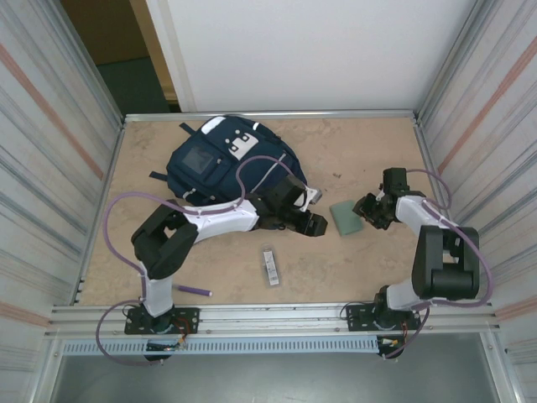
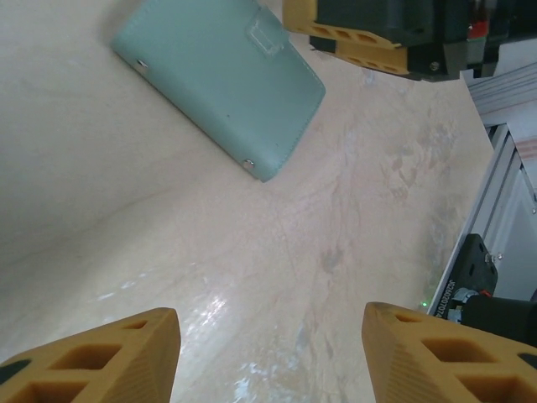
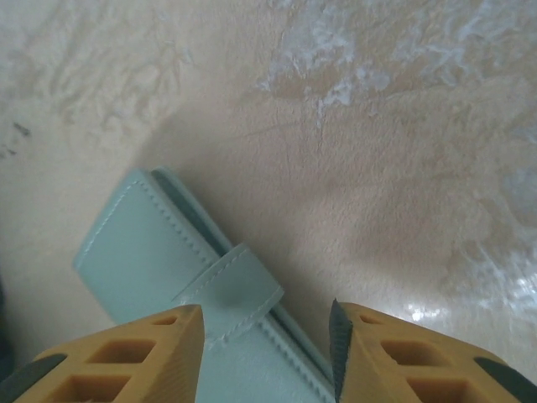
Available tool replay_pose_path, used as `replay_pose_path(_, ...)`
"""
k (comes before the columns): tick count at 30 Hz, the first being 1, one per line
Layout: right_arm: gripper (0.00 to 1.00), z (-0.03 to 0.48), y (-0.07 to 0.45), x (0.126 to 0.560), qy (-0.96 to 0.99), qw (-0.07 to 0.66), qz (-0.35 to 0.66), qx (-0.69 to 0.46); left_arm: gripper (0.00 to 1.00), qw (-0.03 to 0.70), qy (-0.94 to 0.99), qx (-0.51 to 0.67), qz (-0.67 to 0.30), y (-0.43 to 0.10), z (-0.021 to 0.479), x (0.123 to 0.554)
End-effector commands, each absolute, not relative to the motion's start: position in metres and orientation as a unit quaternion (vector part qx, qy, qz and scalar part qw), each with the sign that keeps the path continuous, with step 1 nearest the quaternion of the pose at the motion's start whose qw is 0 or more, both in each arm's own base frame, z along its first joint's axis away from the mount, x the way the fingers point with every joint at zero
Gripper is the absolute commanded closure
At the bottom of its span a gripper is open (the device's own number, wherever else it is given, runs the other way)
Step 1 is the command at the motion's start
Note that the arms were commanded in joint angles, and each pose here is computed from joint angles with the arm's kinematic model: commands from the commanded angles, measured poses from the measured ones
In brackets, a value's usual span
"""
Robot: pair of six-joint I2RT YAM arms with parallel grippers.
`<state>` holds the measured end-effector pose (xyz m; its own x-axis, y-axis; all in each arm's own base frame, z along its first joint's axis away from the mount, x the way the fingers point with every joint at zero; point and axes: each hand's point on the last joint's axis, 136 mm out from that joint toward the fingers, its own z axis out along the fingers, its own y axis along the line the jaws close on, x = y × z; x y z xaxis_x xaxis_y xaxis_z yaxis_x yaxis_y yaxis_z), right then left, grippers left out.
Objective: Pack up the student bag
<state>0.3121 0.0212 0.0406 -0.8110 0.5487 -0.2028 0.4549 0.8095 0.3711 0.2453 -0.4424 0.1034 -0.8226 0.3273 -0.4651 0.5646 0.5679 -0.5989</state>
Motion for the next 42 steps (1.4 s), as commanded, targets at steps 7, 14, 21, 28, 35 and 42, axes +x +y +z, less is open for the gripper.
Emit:
replay_pose_path(7,0.57,0.046,0.093,0.29,0.948,0.113,0.251,0.162,0.41,0.143,0.886,0.256,-0.359,-0.439,0.109,0.253)
replay_pose_path(14,0.5,0.065,0.111,0.271,0.945,0.118,0.272,0.141,0.41,0.13,0.904,0.251,-0.32,-0.425,0.084,0.271)
replay_pose_path(21,0.48,0.047,0.096,0.275,0.94,0.099,0.283,0.165,0.5,0.105,0.901,0.256,-0.333,-0.438,0.069,0.277)
replay_pose_path(28,0.46,0.029,0.115,0.288,0.926,0.065,0.338,0.154,0.65,0.047,0.912,0.24,-0.331,-0.446,0.035,0.273)
replay_pose_path(35,0.46,0.033,0.123,0.3,0.918,0.072,0.366,0.133,0.67,0.028,0.913,0.243,-0.327,-0.443,0.022,0.272)
replay_pose_path(42,0.58,0.023,0.142,0.29,0.918,0.059,0.38,0.102,0.67,0.019,0.913,0.236,-0.332,-0.431,0.02,0.274)
